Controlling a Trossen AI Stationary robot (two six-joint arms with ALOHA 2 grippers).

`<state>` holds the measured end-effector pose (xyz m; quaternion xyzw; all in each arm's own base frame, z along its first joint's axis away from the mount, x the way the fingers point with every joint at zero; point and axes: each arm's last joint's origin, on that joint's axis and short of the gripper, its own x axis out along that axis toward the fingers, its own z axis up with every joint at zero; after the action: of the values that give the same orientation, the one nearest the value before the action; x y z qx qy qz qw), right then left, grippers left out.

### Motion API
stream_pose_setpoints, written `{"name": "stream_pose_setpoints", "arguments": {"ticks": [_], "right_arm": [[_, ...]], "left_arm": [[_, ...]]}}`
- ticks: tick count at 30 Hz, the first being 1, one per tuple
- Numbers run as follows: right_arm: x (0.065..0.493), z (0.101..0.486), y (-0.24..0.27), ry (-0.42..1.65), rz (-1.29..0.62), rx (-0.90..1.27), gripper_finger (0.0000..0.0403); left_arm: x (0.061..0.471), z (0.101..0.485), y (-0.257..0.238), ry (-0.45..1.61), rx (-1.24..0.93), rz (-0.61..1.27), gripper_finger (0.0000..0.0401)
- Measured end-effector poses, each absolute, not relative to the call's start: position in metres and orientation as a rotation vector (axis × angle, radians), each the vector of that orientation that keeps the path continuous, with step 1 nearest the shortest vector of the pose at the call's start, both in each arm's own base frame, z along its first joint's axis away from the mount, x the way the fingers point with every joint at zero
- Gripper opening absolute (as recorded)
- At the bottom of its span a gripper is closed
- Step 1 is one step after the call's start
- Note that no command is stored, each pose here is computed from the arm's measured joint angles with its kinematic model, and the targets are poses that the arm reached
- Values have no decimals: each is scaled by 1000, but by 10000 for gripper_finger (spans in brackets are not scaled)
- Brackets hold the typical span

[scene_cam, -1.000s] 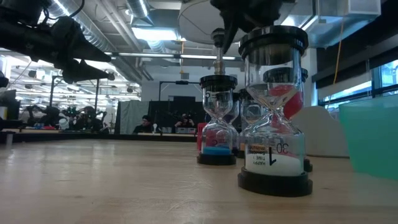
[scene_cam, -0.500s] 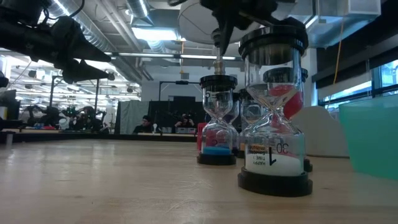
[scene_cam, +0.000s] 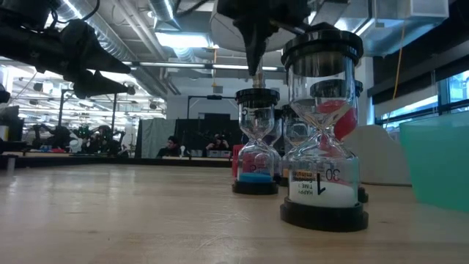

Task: Pick & Place Office items
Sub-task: Put the purple hourglass into the light blue bin

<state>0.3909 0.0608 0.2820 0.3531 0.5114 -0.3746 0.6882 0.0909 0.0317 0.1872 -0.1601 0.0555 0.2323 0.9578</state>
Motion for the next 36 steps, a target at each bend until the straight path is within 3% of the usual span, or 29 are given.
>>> {"name": "stream_pose_setpoints", "arguments": {"ticks": [16, 36], "right_arm": [[397, 265, 61, 1228, -766, 575, 327], [415, 228, 66, 1337, -707, 573, 327]], "left_arm": [[91, 187, 32, 113, -325, 471, 347], [91, 187, 32, 113, -325, 471, 347]]}}
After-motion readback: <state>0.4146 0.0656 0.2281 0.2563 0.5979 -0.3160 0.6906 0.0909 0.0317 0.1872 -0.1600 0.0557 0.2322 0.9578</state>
